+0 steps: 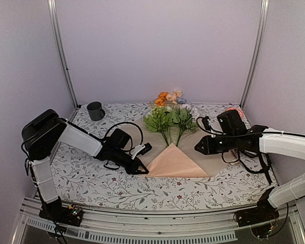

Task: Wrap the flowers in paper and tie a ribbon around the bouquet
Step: Press the fold line on the 1/4-folded wrapping paper.

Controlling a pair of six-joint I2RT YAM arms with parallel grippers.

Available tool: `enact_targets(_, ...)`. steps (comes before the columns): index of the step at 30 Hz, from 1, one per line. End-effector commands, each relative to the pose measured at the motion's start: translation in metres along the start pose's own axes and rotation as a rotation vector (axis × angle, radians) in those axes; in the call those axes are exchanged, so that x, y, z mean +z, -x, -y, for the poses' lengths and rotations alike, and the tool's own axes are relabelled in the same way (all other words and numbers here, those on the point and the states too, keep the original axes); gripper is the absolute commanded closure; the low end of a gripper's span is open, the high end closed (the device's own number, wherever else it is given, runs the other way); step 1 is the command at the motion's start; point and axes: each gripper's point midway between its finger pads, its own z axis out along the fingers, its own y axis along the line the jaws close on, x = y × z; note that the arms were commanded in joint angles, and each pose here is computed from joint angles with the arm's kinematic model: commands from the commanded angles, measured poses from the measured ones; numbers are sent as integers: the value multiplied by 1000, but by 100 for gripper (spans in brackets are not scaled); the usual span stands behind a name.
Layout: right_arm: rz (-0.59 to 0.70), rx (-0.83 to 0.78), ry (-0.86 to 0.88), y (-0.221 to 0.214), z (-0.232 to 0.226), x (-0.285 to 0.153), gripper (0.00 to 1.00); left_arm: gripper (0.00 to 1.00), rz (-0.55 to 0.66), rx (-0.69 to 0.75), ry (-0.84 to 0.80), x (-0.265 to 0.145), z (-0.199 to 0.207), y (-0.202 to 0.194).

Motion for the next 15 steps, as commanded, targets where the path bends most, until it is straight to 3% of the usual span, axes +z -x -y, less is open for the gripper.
enact_targets(1, -10, -258, 613, -5, -131, 3, 92, 100, -87, -72, 28, 5, -14, -28)
enact_targets(3, -111, -231, 772, -19, -158, 27, 99, 100, -89, -72, 30, 5, -14, -27)
enact_targets(7, -299, -215, 897, -41, -184, 77, 99, 100, -90, -67, 21, 5, -13, -26)
enact_targets(15, -430, -62, 669, -77, -138, 155, 99, 100, -128, -90, 10, 13, -17, -39)
